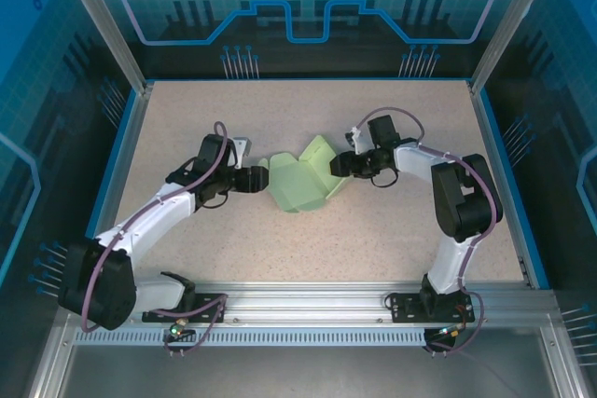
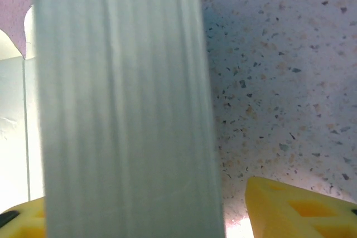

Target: Fold the paper box

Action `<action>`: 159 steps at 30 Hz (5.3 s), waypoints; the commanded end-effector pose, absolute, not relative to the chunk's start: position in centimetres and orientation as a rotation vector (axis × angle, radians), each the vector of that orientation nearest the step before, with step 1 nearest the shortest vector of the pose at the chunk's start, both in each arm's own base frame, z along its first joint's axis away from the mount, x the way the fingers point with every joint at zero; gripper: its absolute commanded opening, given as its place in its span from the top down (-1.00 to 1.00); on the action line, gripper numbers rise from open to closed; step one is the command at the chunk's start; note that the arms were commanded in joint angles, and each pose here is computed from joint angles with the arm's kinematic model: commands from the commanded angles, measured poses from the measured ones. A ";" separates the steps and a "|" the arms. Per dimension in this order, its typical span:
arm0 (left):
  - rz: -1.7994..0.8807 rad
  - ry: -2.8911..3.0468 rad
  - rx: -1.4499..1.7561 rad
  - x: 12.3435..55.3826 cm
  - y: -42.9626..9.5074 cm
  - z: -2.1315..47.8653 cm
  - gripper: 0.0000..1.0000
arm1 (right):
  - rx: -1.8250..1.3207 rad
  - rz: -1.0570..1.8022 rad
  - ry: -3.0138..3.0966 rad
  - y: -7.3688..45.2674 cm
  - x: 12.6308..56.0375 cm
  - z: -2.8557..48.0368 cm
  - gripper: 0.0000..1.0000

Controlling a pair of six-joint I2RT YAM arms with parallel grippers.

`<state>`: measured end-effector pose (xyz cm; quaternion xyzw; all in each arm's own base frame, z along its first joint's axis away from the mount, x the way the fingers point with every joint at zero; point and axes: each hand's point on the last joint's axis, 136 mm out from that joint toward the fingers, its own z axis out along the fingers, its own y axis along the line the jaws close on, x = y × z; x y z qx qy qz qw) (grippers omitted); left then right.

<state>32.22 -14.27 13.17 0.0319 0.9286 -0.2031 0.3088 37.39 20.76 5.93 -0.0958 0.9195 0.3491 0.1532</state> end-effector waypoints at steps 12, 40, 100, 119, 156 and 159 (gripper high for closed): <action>-0.942 2.390 -0.259 33.9 -17.2 10.9 -0.58 | -0.228 1.013 2.656 20.3 36.7 4.8 -0.27; -0.952 2.404 -0.438 32.4 -17.3 6.8 -0.51 | -0.162 1.030 2.613 20.2 37.0 5.2 -0.14; -0.291 2.606 0.153 32.8 -12.9 18.3 0.97 | -0.477 0.134 2.642 11.4 43.2 9.6 -0.72; -0.298 2.598 0.167 33.3 -13.2 18.5 0.97 | -0.727 0.088 2.858 11.7 44.9 2.7 -0.79; -0.351 2.629 0.211 34.5 -15.2 17.6 0.75 | -0.814 0.340 2.577 19.4 36.4 13.0 -0.05; -0.375 2.626 0.218 34.8 -15.8 17.6 0.64 | -0.856 0.380 2.534 21.1 35.2 13.9 -0.04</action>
